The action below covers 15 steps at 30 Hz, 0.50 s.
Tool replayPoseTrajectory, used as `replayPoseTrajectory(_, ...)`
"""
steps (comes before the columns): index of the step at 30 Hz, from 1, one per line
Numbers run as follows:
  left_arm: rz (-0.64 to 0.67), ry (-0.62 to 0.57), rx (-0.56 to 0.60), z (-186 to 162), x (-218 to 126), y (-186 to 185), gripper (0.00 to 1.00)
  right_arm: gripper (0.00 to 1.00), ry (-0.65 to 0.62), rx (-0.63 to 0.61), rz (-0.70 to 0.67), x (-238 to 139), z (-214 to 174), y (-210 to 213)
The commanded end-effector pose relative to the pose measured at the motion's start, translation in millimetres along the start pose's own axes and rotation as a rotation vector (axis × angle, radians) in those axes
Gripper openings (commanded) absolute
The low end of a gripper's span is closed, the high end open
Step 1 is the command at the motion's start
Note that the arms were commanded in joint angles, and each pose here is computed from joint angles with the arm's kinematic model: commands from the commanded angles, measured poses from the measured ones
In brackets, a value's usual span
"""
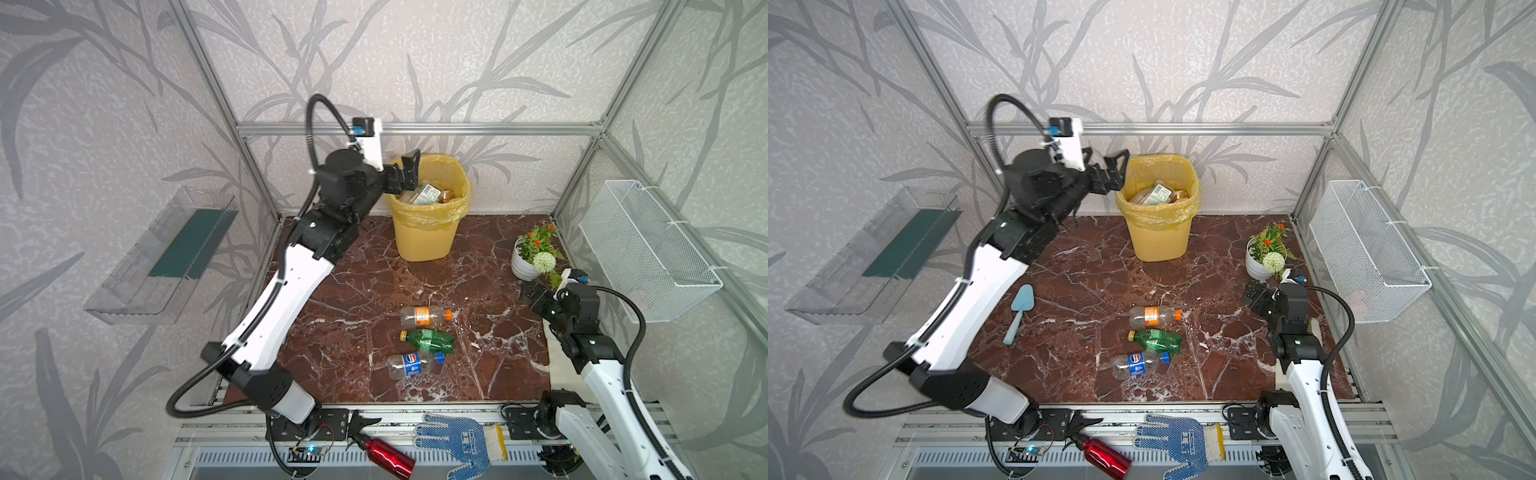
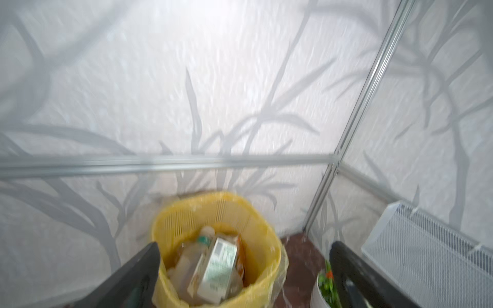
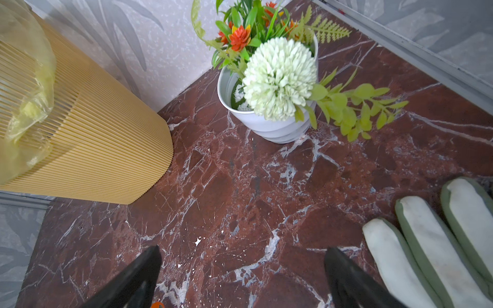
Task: Throw the plastic bottles in the bin
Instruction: 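Lift the square bottle over the yellow bin and open the left gripper, then lower the left gripper onto the blue-capped Pepsi bottle and grasp it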
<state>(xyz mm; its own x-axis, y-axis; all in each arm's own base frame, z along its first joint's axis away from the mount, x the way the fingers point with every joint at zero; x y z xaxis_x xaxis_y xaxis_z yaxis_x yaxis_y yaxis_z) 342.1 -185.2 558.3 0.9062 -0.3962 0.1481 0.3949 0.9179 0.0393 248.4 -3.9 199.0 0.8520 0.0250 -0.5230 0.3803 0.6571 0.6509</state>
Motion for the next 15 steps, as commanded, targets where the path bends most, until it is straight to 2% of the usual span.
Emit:
replayPoseTrajectory(1,0.071,0.056,0.062,-39,3,8,0.99,0.94,0.030,-0.001,0.026,2,-3,3)
replayPoseTrajectory(4,0.070,0.146,0.071,-81,-10,8,0.99,0.94,0.049,0.004,0.033,4,-7,3)
replayPoseTrajectory(9,-0.044,0.369,0.132,-157,-35,-8,0.99,0.94,0.063,0.011,0.022,5,-14,-2)
replayPoseTrajectory(14,-0.180,0.615,0.270,-232,-72,-38,0.99,0.95,0.053,0.015,0.003,5,-19,-12)
replayPoseTrajectory(15,-0.257,0.654,0.308,-245,-82,-48,0.99,0.95,0.050,0.014,-0.003,5,-19,-13)
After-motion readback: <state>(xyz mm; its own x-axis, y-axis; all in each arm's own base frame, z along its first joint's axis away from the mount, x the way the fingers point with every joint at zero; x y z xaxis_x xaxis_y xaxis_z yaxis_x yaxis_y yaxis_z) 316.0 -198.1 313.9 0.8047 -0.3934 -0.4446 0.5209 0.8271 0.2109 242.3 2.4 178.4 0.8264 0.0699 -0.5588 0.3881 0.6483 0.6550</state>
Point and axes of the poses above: each gripper's point midway between its finger pads, its own x axis out along the fingers, its own y axis along the line the jaws close on, z = x × y, the point moved 5 cm from there along -x, back along the fingers, and after that the axes turned 15 degrees about x, right-handed, at the moved point
